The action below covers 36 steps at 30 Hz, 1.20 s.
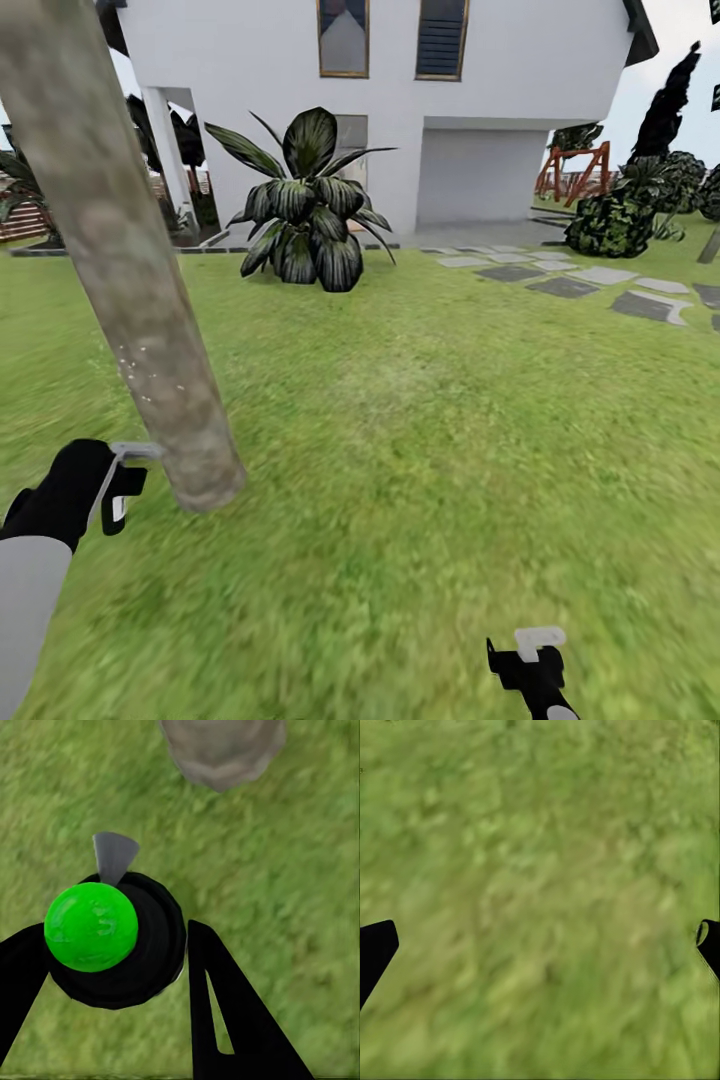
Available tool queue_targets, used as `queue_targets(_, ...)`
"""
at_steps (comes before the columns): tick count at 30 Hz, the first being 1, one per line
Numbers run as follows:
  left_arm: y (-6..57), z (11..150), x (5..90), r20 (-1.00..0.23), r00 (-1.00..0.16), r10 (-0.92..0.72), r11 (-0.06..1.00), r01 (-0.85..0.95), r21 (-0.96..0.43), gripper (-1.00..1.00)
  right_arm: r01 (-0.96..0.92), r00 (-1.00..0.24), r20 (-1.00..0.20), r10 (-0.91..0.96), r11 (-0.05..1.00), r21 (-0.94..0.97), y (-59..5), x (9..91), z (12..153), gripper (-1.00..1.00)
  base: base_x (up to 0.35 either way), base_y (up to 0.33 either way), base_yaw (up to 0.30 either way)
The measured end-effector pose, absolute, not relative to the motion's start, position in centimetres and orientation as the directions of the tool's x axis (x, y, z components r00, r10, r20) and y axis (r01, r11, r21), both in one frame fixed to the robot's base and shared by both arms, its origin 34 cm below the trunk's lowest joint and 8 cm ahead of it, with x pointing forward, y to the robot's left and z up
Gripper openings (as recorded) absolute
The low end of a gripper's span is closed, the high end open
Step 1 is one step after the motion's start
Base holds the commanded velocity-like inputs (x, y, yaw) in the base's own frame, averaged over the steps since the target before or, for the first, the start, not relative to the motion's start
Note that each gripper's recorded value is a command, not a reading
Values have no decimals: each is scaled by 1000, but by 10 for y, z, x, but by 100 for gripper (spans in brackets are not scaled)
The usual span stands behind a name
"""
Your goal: In the garden, pick up the pesticide atomizer on the floor and spray pesticide onto both trees until each tree trunk is fully covered.
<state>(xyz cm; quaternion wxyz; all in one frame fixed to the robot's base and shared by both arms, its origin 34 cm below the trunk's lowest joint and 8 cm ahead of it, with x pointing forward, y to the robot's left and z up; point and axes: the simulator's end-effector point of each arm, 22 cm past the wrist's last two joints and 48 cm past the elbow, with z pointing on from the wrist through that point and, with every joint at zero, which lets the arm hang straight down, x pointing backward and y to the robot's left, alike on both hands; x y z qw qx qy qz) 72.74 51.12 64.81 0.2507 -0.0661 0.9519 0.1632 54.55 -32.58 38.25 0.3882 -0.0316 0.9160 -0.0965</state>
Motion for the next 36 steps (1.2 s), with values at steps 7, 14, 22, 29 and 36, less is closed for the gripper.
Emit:
queue_targets(7, 512, 653, 729, -509, -860, -43, 936, -212, 279, -100, 18, -696, -706, -133, 979, -203, -327, 546, 383, 100, 187, -222, 84)
queue_targets(14, 514, 654, 733, -527, -850, -34, 936, -212, 282, -100, 18, -696, -705, -134, 979, -203, -327, 546, 383, 100, 199, -68, 1)
queue_targets(22, 526, 663, 738, -557, -830, -33, 909, -256, 328, -100, 18, -696, -705, -134, 979, -203, -327, 546, 383, 100, 4, -1, 0)
queue_targets(29, 510, 661, 743, -556, -831, -38, 918, -249, 309, -100, 16, -696, -706, -132, 980, -199, -324, 546, 383, 100, 0, 0, 226)
queue_targets(36, 505, 644, 734, -527, -849, -39, 923, -233, 307, -100, 17, -695, -706, -133, 980, -200, -325, 546, 383, 100, 0, 0, 277)
